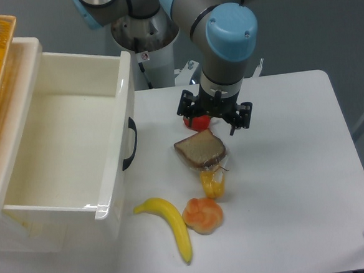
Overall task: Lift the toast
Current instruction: 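Move the open gripper over the bagged toast slice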
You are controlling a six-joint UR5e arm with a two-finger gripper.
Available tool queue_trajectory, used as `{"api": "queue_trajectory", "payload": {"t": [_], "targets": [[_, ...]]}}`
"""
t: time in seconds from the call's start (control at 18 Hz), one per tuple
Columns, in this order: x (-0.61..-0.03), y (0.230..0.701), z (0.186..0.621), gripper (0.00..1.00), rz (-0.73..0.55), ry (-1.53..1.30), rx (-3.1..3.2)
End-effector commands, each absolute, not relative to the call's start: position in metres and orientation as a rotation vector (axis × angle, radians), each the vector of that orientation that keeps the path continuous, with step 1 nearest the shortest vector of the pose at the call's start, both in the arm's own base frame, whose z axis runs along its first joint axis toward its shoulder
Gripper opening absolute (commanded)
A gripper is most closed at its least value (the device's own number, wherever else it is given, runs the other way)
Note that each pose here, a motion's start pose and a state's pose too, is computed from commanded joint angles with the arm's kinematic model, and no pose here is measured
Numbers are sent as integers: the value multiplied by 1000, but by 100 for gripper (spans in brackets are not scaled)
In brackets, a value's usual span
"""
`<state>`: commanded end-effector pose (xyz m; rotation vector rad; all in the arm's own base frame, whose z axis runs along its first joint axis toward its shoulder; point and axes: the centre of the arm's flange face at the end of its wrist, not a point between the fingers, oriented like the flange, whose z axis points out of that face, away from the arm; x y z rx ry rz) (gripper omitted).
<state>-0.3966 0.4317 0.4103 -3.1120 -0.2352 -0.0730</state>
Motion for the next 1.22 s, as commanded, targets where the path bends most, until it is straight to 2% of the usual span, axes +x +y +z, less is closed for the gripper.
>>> {"api": "queue_trajectory", "payload": {"t": [0.33,0.94,1.22], "targets": [[-407,423,409,100,-103,-279,-3086],[-447,413,339,100,-254,-347,-3135],[-461,409,315,100,-204,-322,-3074]]}}
